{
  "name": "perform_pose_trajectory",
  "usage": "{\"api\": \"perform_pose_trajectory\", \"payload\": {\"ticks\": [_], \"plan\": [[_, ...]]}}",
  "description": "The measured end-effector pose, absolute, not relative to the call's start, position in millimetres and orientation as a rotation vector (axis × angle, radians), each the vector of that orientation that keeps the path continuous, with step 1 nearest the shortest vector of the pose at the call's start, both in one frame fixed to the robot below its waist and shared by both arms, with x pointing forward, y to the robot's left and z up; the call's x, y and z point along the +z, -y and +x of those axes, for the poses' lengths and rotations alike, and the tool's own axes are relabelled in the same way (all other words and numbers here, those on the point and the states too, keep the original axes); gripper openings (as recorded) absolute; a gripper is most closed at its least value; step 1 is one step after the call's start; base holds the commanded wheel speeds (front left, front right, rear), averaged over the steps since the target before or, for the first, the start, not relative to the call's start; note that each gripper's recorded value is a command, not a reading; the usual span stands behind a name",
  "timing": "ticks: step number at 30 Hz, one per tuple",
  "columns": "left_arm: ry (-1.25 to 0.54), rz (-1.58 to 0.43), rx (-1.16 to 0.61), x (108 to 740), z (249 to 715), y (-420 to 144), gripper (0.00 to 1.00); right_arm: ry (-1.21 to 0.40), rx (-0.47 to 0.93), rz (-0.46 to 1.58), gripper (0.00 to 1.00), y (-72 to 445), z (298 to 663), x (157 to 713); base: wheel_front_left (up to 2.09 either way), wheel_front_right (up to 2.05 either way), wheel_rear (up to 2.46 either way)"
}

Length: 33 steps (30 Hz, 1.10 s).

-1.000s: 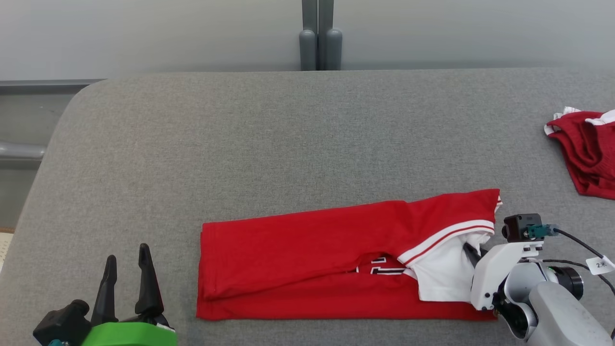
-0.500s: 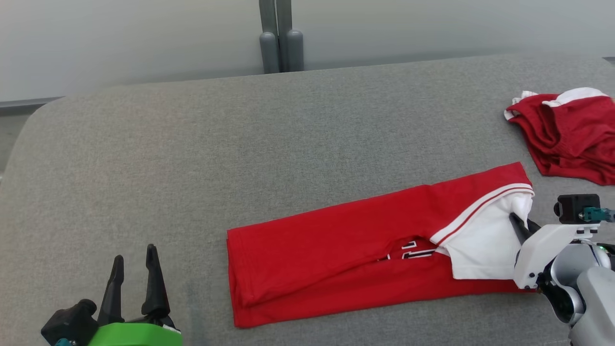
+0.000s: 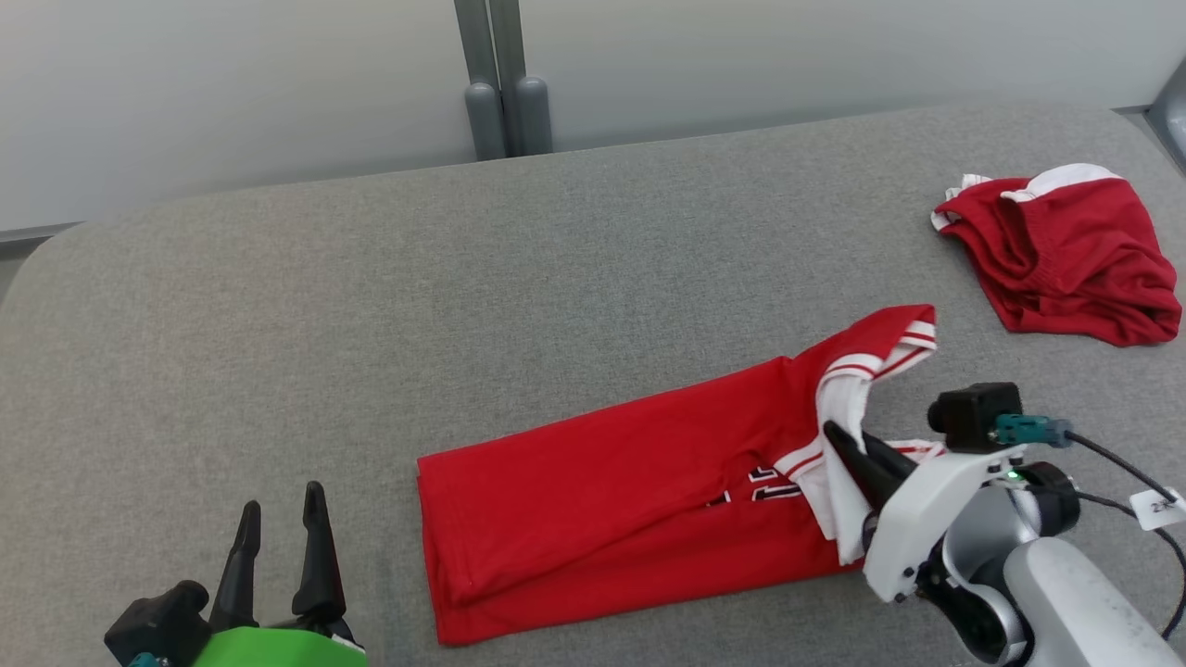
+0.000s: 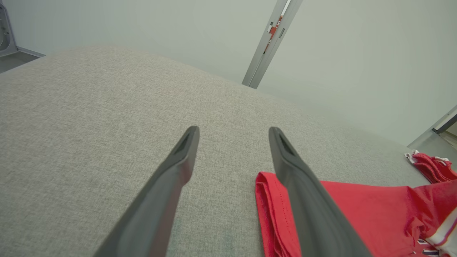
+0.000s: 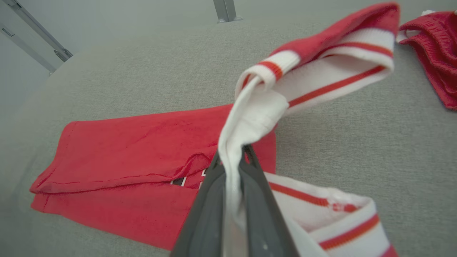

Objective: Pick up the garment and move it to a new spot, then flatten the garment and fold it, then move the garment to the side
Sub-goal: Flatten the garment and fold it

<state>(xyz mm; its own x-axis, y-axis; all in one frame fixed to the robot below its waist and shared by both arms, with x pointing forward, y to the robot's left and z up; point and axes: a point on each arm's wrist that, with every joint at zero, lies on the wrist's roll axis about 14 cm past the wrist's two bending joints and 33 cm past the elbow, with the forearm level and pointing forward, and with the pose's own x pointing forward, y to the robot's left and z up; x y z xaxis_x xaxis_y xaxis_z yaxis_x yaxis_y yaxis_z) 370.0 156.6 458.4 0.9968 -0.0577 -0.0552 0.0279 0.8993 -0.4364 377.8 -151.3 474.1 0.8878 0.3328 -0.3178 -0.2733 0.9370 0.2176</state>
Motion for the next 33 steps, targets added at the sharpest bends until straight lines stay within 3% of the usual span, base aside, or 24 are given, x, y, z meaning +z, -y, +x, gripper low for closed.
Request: {"api": "perform_pose_trajectory", "payload": {"ticks": [15, 33], "plan": [[-0.054, -0.455, 0.009, 459, 353, -174, 1.0, -0.393, 0.678, 0.314, 0.0, -5, 366, 484, 0.0, 0.0, 0.0], [-0.042, -0.459, 0.089, 458, 344, -199, 1.0, -0.546, 0.855, 0.348, 0.0, -81, 363, 453, 0.0, 0.0, 0.0]]}}
